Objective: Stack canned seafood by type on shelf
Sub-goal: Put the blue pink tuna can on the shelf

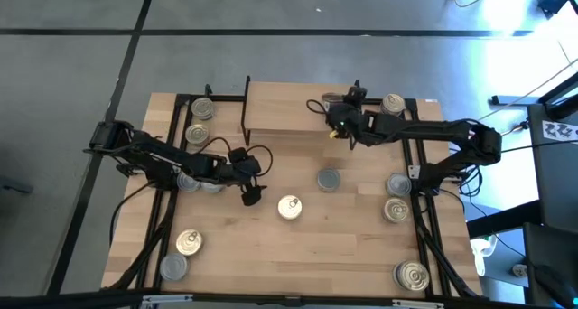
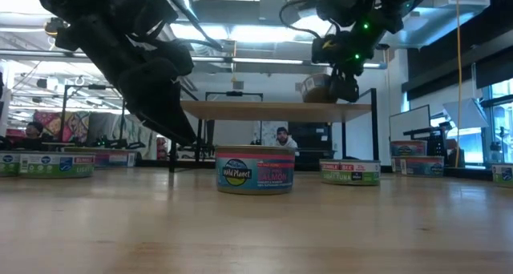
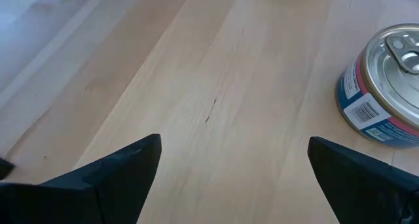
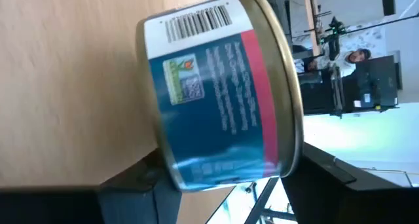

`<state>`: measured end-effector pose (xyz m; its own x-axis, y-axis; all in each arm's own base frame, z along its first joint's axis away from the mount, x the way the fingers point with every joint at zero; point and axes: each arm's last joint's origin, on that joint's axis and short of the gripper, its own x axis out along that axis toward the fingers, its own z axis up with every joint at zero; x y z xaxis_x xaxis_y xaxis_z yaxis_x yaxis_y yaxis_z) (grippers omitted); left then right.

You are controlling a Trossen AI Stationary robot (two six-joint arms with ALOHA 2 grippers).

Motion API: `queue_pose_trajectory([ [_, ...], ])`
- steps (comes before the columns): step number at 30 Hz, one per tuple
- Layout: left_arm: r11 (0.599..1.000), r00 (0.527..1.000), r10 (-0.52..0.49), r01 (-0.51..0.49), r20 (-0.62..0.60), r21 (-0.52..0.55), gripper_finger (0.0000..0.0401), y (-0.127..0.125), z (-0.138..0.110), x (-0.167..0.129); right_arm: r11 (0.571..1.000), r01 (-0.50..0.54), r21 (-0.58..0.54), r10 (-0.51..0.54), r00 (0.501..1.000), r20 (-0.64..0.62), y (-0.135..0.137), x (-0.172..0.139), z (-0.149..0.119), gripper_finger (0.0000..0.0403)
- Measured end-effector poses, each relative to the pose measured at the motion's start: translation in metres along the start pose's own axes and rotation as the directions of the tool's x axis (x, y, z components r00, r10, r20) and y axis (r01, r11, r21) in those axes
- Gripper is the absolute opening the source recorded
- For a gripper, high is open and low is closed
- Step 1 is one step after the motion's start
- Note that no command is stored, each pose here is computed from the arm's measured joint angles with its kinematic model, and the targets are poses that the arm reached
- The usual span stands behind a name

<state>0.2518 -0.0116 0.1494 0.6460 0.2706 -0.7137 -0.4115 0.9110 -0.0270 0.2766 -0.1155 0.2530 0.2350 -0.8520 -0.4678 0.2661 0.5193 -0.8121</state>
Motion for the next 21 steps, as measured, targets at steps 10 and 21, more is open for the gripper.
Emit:
queue_pose_trajectory([
  [10,1.0,1.0,0.0,0.0,0.0,0.0,0.0382,0.0,0.0,0.0,0.999,-0.036,-0.012,0.036,0.999,-0.003,0.0014,0.0006,-0.0021,0.0223],
  [21,1.0,1.0,-0.002,0.002,0.005,0.003,0.0382,-0.0002,0.0004,0.0001,0.996,-0.091,0.008,0.091,0.996,-0.007,0.0047,0.0005,-0.0047,0.0228],
])
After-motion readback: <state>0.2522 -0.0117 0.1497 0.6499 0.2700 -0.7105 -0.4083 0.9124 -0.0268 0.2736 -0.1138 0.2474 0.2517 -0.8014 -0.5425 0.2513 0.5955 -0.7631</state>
